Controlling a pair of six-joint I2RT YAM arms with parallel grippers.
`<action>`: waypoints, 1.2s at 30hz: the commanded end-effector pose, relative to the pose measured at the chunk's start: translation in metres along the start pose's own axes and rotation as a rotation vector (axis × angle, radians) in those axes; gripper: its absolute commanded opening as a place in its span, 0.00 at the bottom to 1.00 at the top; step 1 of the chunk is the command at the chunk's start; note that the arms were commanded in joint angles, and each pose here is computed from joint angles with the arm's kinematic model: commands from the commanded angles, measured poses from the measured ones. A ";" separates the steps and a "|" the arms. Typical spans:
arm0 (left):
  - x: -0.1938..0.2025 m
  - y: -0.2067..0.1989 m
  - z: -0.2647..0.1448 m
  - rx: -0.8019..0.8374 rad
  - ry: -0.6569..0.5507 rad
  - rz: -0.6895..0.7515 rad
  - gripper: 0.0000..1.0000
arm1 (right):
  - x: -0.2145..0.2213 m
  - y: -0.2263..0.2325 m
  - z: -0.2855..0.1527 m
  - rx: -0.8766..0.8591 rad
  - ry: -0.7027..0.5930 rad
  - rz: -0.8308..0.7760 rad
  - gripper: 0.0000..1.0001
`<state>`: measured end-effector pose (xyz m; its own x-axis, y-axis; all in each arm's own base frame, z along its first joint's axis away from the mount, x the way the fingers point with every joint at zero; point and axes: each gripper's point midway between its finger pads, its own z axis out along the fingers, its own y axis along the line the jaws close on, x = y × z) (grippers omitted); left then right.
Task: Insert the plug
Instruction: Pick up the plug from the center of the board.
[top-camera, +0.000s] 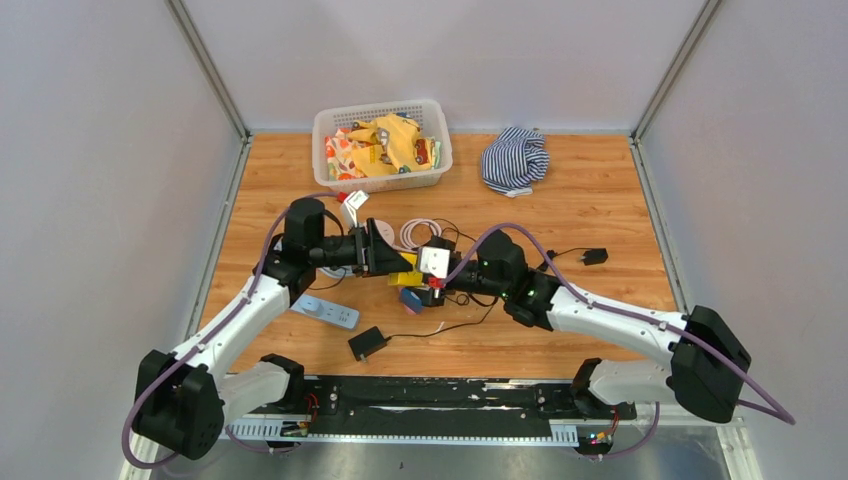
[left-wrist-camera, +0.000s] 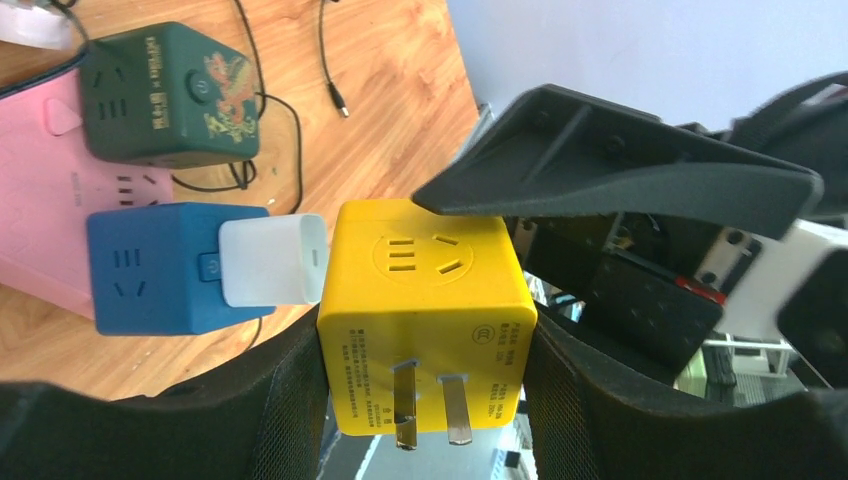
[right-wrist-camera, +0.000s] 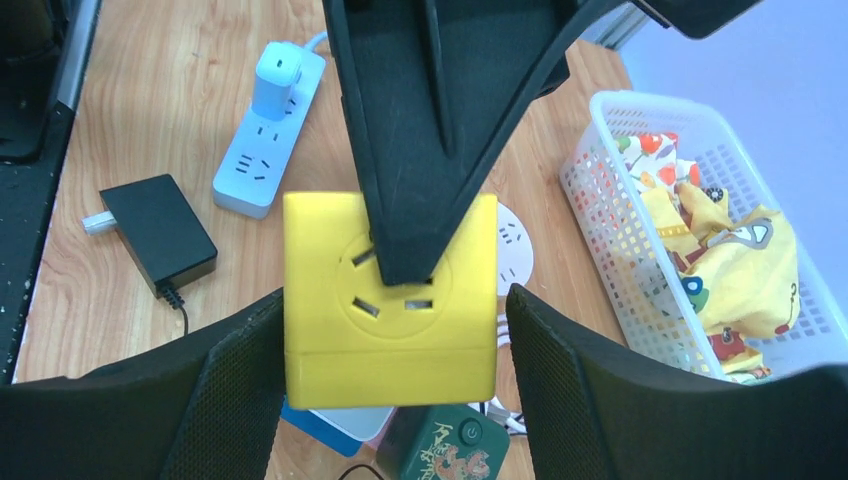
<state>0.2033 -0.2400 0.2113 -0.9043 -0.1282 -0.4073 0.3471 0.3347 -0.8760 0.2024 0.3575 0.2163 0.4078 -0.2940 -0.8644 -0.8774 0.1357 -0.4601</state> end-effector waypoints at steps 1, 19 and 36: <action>-0.003 -0.044 -0.011 0.110 0.018 0.047 0.00 | -0.028 -0.007 -0.008 0.005 -0.197 0.000 0.76; -0.009 -0.085 -0.025 0.186 0.018 0.052 0.00 | -0.052 -0.022 -0.021 0.021 -0.546 0.011 0.62; -0.014 -0.097 -0.029 0.194 -0.014 0.037 0.00 | -0.068 -0.026 -0.033 0.040 -0.665 0.014 0.64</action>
<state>0.1858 -0.2424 0.2931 -0.8892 -0.1550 -0.4305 0.3995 0.1955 -0.8956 0.1909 0.3524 0.2711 0.4174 0.2932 -0.8601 -0.9087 0.1309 -0.3964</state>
